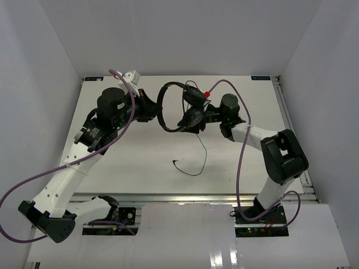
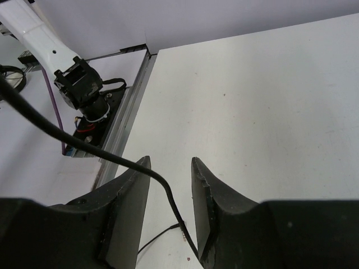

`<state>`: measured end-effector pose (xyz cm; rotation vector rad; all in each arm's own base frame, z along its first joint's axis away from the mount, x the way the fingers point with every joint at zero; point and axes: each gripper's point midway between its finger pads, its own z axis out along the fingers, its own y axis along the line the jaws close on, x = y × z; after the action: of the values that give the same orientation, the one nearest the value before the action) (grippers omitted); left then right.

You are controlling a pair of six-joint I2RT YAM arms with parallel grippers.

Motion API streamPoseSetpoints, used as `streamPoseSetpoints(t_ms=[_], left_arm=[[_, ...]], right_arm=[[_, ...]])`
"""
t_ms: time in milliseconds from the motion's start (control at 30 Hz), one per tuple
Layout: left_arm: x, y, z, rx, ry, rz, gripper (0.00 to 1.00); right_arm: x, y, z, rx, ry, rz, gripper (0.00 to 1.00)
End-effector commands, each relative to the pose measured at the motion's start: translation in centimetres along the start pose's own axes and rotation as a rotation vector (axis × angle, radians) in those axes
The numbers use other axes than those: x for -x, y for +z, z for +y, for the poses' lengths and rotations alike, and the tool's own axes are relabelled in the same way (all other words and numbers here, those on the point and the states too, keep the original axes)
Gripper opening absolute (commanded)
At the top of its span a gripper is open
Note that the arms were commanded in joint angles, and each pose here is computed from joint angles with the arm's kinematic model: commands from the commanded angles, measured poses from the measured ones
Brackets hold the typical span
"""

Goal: Wrap the headphones

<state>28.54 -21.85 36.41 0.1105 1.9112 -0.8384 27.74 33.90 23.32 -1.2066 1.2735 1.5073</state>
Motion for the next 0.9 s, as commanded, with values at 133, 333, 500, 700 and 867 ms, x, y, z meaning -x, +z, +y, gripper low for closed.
streamPoseSetpoints(t_ms=[133, 333, 500, 700, 867], left_arm=[[4.1, -1.8, -1.9, -0.023, -0.075, -0.127, 0.0], [6.5, -2.1, -0.1, 0.093, -0.137, -0.249, 0.0], [8.1, -1.9, 0.6, 0.144, -0.194, -0.316, 0.0], [8.9, -1.9, 2.2, 0.234, -0.234, -0.379, 0.0], [8.8, -0.9, 5.4, 0.391, -0.237, -0.403, 0.0]], right_arm=[[-1.3, -0.3, 0.9, 0.021, -0.081, 0.011, 0.38], [-3.2, -1.0, 2.0, -0.002, -0.084, 0.05, 0.34], [-4.2, -1.0, 3.4, 0.007, -0.091, 0.08, 0.25], [-4.9, -0.9, 5.3, 0.01, -0.112, 0.139, 0.15], [-4.8, -1.0, 5.9, -0.046, -0.198, 0.24, 0.1]])
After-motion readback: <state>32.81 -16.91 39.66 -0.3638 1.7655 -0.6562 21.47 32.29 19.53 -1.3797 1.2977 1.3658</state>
